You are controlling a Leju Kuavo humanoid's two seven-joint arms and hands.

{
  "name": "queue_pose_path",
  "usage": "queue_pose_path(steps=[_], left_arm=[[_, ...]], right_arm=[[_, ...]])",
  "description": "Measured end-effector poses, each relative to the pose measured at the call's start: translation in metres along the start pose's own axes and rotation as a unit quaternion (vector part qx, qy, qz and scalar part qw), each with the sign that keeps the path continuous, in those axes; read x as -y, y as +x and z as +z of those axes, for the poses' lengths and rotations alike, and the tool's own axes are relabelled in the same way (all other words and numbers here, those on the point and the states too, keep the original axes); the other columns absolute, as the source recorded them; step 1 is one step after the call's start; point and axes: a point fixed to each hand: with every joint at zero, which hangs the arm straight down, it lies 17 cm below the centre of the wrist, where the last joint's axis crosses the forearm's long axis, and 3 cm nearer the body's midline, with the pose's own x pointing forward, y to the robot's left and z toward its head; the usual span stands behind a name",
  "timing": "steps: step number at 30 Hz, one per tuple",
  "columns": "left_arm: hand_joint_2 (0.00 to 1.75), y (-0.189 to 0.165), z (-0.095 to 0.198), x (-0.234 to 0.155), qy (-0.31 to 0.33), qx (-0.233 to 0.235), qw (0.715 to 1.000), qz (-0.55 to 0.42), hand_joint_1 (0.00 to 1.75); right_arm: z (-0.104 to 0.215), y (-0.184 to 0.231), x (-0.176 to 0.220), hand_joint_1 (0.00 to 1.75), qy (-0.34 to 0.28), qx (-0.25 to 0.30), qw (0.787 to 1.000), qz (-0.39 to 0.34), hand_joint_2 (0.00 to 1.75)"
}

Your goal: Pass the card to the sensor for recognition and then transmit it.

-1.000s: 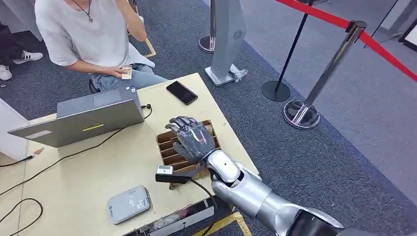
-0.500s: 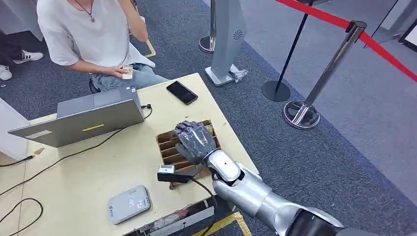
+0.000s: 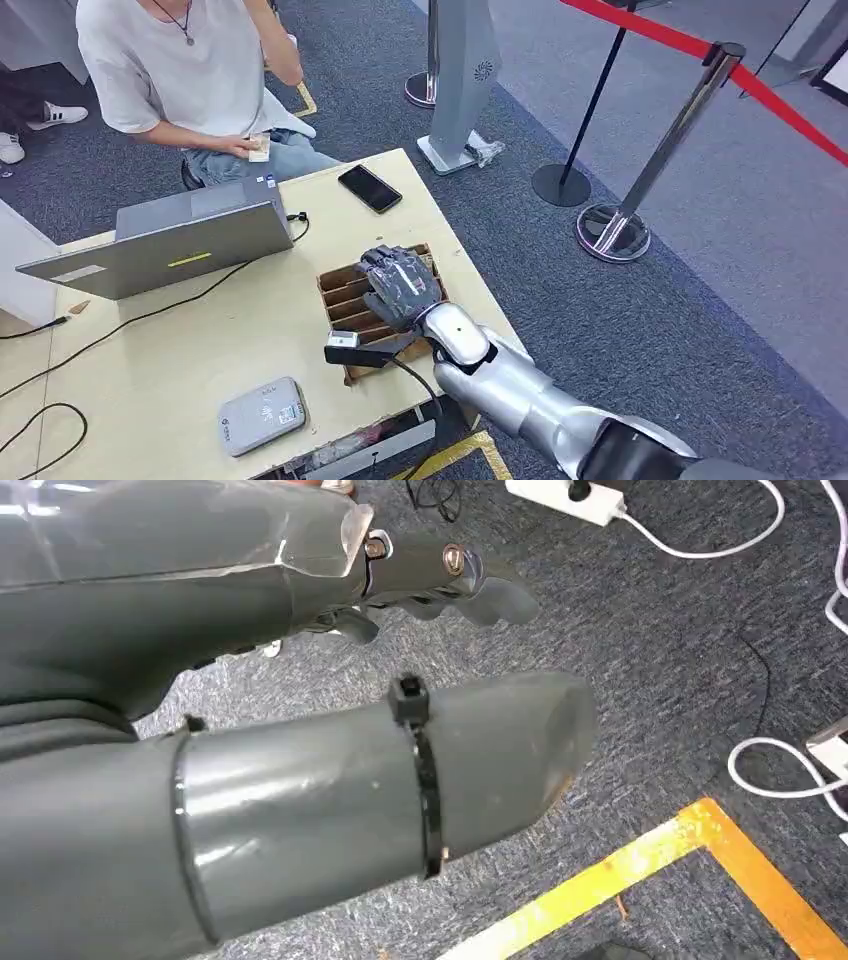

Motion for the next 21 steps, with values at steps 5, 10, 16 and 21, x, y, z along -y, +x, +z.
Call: queue_pose_path(steps=[5, 10, 16, 21], left_arm=[[0.00, 0.000, 0.000, 0.000, 0.000, 0.000, 1.000, 0.000, 0.00], [0.00, 0.002, 0.001, 0.002, -0.001, 0.001, 1.000, 0.002, 0.00], [0.00, 0.002, 0.001, 0.002, 0.000, 0.000, 1.000, 0.003, 0.00], [0.00, 0.001, 0.001, 0.001, 0.002, -0.002, 1.000, 0.006, 0.00]], right_arm=[[0.000, -0.002, -0.003, 0.65, 0.004, -0.002, 1.000, 0.001, 1.75], [-0.006, -0.002, 0.000, 1.48, 0.003, -0.002, 1.000, 0.002, 1.75], [-0.010, -0.004, -0.001, 1.75, 0.006, -0.004, 1.000, 0.003, 1.75], [-0.016, -0.002, 0.000, 1.75, 0.007, 0.001, 1.000, 0.002, 1.75]])
